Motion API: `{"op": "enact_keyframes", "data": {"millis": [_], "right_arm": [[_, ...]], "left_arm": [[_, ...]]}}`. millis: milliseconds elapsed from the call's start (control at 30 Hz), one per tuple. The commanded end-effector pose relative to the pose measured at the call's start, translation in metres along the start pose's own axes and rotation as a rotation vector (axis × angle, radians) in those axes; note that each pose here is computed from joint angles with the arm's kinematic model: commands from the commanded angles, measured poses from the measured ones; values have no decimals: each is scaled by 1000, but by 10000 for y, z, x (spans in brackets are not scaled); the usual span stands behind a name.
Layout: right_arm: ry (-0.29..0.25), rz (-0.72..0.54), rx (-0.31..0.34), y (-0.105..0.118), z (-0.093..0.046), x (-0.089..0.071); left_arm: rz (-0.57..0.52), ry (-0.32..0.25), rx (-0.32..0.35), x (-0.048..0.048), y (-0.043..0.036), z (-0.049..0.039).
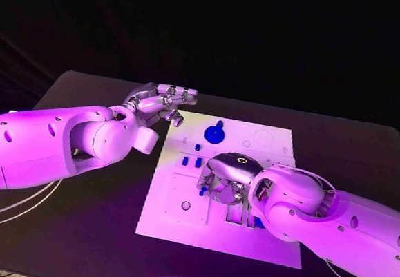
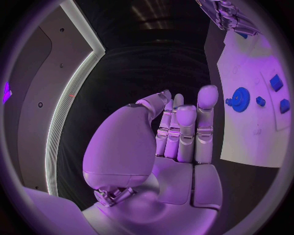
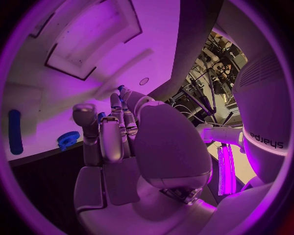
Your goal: Assemble the parts on the task board
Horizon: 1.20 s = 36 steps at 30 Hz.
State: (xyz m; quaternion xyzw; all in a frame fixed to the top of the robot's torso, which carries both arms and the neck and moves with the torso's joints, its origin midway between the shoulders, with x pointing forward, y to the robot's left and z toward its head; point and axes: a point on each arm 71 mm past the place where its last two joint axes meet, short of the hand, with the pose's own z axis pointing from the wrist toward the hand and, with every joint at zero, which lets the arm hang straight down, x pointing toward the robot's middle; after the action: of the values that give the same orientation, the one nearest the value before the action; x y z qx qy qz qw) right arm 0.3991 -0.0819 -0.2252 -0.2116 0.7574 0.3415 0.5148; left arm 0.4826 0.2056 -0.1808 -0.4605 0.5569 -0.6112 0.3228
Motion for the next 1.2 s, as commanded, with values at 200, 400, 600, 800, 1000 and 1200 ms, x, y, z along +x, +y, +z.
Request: {"op": "enact_keyframes", "data": {"millis": [200, 400, 600, 800, 1000, 1200], "right_arm": [[42, -48, 5, 26, 34, 75], [55, -65, 23, 14, 37, 95], [19, -59, 33, -13, 24, 72], [-53, -52, 24, -19, -3, 21], [-139, -27, 1, -26, -130, -62], [-183, -11, 30, -125, -338, -236]], "left_arm": [[-12, 21, 0, 26, 0, 2], [-12, 21, -1, 26, 1, 2], [-12, 19, -2, 22, 2, 2], [-12, 18, -4, 16, 3, 1], [-11, 16, -5, 5, 7, 1], [-10, 13, -7, -8, 11, -2]]}}
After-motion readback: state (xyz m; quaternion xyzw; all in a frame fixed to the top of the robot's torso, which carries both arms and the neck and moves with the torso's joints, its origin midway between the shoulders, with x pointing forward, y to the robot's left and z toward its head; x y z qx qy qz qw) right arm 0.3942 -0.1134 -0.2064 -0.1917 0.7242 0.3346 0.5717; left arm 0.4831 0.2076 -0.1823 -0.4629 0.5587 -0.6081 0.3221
